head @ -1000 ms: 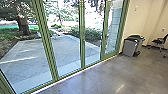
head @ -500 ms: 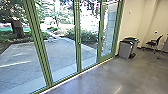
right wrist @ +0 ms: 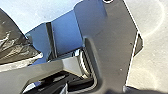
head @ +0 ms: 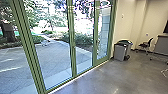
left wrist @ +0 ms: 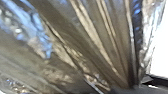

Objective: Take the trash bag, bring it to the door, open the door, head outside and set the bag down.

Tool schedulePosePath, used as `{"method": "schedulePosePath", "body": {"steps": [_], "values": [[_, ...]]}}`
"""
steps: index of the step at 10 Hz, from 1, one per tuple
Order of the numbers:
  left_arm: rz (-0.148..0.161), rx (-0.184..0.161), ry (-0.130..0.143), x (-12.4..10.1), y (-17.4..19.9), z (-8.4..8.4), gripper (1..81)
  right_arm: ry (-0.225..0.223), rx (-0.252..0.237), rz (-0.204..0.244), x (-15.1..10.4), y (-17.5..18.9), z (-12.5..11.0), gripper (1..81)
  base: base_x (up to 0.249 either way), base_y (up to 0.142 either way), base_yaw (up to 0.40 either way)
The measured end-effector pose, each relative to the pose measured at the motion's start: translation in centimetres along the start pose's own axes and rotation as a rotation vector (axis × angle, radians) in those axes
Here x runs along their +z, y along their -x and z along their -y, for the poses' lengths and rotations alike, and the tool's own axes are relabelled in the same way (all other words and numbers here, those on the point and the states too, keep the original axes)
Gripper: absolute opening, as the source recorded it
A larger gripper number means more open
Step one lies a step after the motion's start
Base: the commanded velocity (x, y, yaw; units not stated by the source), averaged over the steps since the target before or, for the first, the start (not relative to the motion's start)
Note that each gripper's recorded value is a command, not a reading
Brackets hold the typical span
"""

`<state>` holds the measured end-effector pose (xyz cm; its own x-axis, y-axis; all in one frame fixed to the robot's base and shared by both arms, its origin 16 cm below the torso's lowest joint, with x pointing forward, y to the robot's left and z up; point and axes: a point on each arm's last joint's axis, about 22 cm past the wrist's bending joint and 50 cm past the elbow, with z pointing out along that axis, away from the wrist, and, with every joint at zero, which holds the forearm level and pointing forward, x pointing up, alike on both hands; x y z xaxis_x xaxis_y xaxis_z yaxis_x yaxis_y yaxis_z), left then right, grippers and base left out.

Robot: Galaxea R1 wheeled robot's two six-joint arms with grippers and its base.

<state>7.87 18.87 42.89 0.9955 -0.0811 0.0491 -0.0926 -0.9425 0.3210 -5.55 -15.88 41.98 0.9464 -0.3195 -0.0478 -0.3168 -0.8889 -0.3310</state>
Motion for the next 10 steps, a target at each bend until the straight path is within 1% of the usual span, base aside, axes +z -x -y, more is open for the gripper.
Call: {"method": "schedulePosePath", "body": {"steps": [4,5,6,7,8,9,10], "values": [[0.001,0.002,0.001,0.0,0.0,-0.1,1.0,-0.006,0.001,-0.002,0.1,-0.1,0.5,81.1,0.142,-0.063,0.0],[0.005,0.012,0.0,0.0,-0.2,-0.1,1.0,-0.008,0.011,-0.007,0.1,-0.1,0.5,81.1,0.142,-0.064,0.0],[0.012,0.033,0.001,0.1,-0.6,-0.3,1.0,-0.01,0.03,-0.016,0.1,0.1,0.5,81.1,0.142,-0.064,0.0],[0.022,0.064,0.0,0.2,-1.3,-0.5,1.0,-0.012,0.06,-0.028,0.1,0.5,0.4,81.1,0.141,-0.063,0.0],[0.025,0.084,0.001,0.3,-1.9,-0.7,1.0,-0.013,0.08,-0.031,0.1,1.1,0.3,81.1,0.142,-0.063,0.0],[0.028,0.096,0.001,0.3,-2.3,-0.9,1.0,-0.013,0.093,-0.03,0.1,1.6,0.2,81.1,0.142,-0.064,0.0],[0.029,0.094,0.001,0.3,-2.2,-0.9,1.0,-0.013,0.092,-0.03,0.1,1.6,0.2,81.1,0.142,-0.064,0.0]]}}
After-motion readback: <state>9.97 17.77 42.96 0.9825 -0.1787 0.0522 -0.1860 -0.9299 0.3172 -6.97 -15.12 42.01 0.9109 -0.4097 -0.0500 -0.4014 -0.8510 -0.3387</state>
